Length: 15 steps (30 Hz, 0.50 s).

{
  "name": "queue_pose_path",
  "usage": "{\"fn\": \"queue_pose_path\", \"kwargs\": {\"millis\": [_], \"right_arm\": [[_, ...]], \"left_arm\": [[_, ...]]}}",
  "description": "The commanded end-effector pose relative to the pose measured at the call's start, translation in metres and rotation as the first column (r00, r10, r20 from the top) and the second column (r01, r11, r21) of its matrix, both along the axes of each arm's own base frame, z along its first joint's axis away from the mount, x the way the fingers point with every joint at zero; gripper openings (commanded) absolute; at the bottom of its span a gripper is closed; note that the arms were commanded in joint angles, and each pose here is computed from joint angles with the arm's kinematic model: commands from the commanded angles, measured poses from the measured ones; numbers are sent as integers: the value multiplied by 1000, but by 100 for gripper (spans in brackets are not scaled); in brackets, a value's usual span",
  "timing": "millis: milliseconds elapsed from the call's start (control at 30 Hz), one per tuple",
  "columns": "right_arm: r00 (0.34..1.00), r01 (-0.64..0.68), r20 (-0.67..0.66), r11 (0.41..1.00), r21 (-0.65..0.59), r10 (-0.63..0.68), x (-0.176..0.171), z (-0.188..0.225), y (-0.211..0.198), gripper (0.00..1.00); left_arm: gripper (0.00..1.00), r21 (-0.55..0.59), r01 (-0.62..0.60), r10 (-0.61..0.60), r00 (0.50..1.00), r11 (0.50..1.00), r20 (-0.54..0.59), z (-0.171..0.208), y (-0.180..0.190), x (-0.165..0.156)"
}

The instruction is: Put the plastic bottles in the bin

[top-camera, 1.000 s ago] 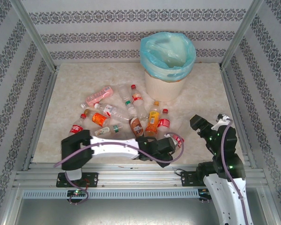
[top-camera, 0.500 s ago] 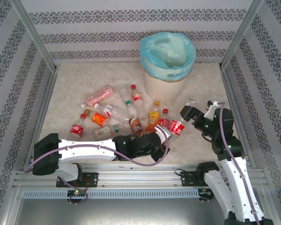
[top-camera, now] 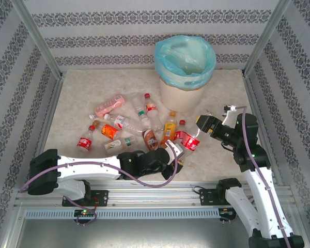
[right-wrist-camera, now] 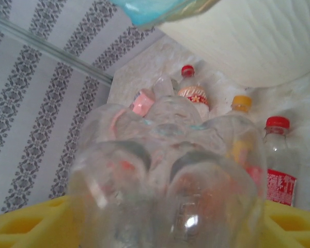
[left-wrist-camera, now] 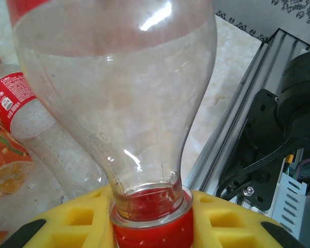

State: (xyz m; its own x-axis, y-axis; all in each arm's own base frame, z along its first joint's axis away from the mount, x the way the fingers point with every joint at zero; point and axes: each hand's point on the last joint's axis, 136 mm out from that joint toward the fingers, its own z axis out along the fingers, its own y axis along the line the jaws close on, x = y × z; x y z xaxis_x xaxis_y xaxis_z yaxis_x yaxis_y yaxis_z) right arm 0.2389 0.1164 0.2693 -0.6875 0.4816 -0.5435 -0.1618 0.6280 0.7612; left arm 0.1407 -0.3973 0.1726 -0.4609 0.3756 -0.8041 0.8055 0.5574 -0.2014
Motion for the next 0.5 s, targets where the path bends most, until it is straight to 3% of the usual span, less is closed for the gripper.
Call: {"fn": "queue_pose_path", "kwargs": {"millis": [0, 467], "right_arm": [[995, -75, 60, 997, 8, 74, -7, 17, 11, 69], [979, -104, 178, 994, 21, 99, -13, 46, 15, 35]], "left_arm": [[21, -74, 26, -21, 997, 997, 70, 25, -1, 2], [29, -83, 43, -32, 992, 996, 123, 34, 6, 2]]}}
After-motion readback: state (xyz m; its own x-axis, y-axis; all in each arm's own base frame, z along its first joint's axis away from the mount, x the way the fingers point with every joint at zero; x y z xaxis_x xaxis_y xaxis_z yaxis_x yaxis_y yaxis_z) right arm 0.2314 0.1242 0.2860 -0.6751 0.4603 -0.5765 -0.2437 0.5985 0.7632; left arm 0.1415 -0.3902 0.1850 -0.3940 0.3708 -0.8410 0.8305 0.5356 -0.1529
